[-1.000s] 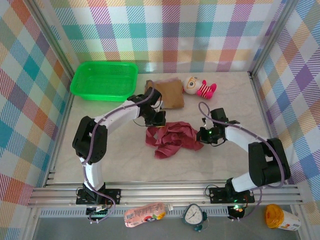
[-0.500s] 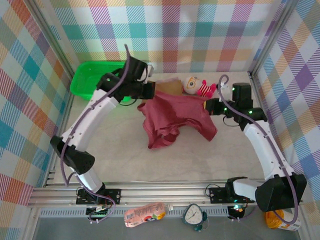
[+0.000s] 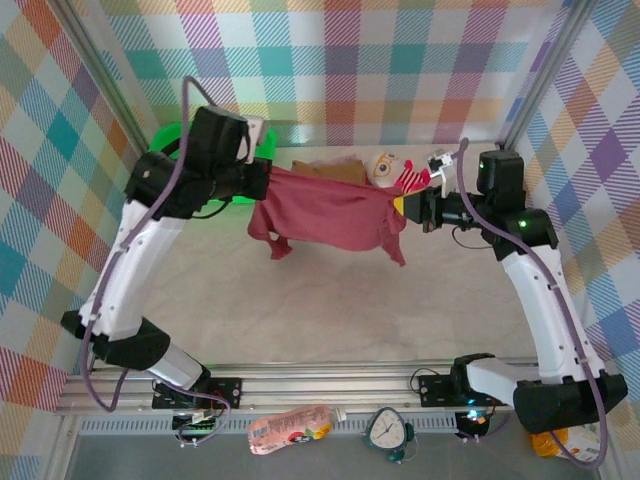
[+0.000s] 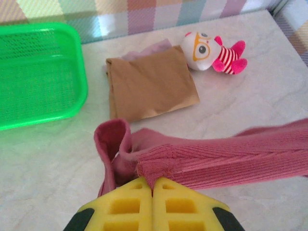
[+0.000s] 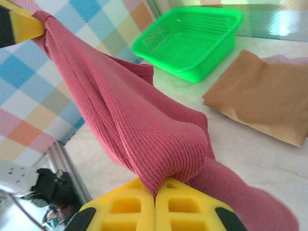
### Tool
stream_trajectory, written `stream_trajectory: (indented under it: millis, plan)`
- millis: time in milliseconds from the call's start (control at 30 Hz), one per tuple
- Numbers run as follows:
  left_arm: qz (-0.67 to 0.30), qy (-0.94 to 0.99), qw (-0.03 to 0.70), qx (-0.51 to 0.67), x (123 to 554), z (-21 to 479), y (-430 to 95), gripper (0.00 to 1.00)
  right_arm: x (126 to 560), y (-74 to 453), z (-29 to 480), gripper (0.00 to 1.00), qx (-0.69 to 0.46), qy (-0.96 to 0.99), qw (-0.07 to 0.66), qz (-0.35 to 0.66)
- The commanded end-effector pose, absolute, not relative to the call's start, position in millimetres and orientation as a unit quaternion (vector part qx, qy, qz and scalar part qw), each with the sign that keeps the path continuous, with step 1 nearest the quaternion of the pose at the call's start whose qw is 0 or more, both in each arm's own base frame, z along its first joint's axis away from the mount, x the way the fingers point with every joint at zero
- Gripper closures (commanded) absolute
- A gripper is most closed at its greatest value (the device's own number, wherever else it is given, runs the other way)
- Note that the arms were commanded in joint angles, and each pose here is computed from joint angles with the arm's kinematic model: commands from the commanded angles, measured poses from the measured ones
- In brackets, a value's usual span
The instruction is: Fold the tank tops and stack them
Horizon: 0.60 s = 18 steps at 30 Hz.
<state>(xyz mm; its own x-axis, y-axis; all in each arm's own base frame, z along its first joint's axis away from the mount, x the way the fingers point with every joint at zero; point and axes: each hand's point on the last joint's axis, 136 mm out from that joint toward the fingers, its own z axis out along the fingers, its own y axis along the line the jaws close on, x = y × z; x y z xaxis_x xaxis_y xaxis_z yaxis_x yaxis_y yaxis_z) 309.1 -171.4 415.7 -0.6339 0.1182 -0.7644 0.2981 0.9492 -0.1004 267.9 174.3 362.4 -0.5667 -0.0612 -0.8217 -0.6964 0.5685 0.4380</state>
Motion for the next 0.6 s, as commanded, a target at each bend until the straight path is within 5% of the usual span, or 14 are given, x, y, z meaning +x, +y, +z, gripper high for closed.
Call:
stream_trajectory:
  millis: [0, 333, 567]
  plan:
    - [-0.082, 0.894, 0.425, 0.112, 300.2, 419.8, -148.8, 1.0, 244.0, 179.3, 373.0, 1.0, -0.253, 0.775, 0.387, 0.432]
    - [-0.13, 0.94, 0.283, 0.14, 379.4, 264.8, -218.0, 0.99, 261.1, 165.5, 237.7, 0.98, -0.117, 0.868, 0.238, 0.42]
    - [-0.114, 0.959, 0.241, 0.097, 444.6, 176.7, -255.8, 0.87, 308.8, 126.5, 145.2, 0.91, -0.019, 0.926, 0.199, 0.321]
